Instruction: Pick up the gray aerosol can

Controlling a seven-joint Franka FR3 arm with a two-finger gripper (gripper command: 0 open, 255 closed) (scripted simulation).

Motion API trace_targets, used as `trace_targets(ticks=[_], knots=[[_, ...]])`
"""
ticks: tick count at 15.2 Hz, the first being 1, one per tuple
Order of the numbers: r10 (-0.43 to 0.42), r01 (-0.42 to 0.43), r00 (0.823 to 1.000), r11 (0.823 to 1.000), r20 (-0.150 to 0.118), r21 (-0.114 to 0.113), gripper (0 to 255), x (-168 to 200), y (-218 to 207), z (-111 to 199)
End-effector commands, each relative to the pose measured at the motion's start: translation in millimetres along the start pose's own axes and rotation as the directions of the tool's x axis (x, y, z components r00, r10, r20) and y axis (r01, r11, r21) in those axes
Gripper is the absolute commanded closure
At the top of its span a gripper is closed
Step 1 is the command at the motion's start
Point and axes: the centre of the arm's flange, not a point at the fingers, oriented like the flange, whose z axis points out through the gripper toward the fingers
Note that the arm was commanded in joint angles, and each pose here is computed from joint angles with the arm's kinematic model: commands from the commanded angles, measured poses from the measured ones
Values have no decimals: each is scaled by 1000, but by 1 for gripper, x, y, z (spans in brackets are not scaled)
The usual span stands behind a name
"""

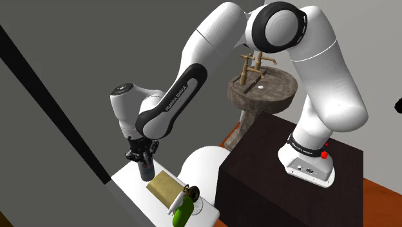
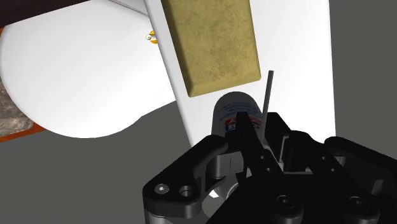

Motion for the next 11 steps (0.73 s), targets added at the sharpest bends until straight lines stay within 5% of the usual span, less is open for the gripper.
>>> trace_targets(ticks=[1, 11], knots=[[0, 0, 1000, 1000, 0, 0, 255, 0, 0, 0], [0, 0, 1000, 1000, 0, 0, 255, -1, 0, -21]])
